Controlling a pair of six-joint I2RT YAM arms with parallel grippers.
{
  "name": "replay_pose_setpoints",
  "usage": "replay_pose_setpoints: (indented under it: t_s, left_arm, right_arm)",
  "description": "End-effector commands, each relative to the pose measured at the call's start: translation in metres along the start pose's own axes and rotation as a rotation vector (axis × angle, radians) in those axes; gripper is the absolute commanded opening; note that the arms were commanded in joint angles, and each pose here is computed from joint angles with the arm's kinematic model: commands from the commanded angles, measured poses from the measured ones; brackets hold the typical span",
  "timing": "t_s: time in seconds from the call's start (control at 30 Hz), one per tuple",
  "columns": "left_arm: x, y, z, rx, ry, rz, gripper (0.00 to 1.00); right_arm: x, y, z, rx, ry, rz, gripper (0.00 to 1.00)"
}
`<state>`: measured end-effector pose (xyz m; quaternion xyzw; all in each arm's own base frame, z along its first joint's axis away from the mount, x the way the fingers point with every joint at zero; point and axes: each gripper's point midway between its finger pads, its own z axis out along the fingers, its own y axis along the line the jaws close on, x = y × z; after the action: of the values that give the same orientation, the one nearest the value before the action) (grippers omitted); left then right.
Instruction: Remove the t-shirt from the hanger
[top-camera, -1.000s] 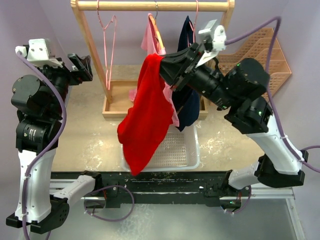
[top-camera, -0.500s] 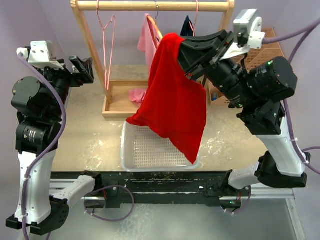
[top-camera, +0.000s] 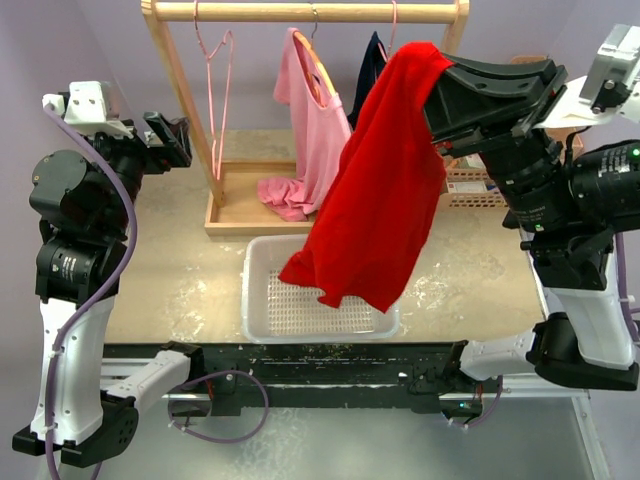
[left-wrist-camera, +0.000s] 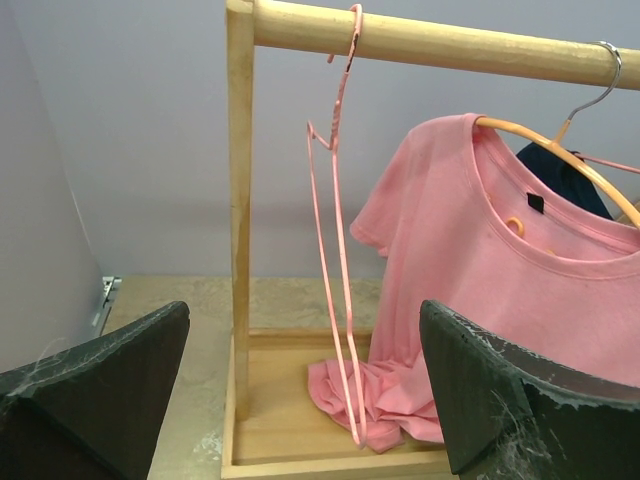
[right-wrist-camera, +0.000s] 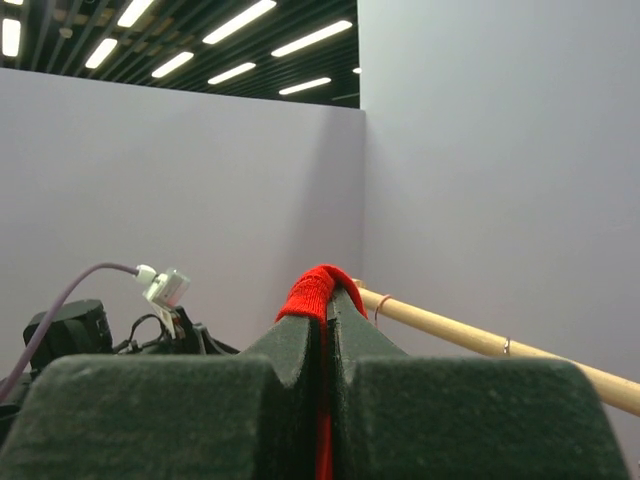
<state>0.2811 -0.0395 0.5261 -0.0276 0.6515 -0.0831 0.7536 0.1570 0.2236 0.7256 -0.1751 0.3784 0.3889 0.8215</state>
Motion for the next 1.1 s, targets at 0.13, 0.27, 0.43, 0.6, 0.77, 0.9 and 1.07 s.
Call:
replay_pose_setpoints:
  t_s: [0.13,0.27,0.43,0.6,0.77,0.9,1.07]
  left_arm:
    - [-0.008,-0.004,-0.003,0.026,-0.034,-0.022,0.99]
    - [0.004,-0.003,-0.003,0.025,-0.007,-0.022,0.99]
    - [0.009,-0.006,-0.006,0.041,0.007,-0.029,0.99]
    - [0.01,-0.007,-0.01,0.052,0.005,-0.039,0.99]
    - [0.017,-0.009,-0.01,0.061,0.018,-0.046,0.99]
    - [0.023,-0.013,-0.006,0.082,0.034,-0.054,0.99]
    - [0.028,-0.022,-0.002,0.125,0.045,-0.076,0.99]
  right_arm:
    - [0.01,-0.006,0.004,0.05,-0.03,0.0,0.0]
    - [0.055,0.003,0.014,0.031,0.062,0.0,0.0]
    - [0.09,0.014,0.029,0.01,0.116,0.016,0.0]
    - [0.12,0.035,0.04,-0.068,0.159,0.075,0.0]
    - [0.148,0.046,0.028,-0.102,0.214,0.138,0.0]
    - [0.154,0.038,-0.005,-0.061,0.214,0.183,0.0]
    - [0.174,0.014,-0.06,0.069,0.281,0.235,0.0]
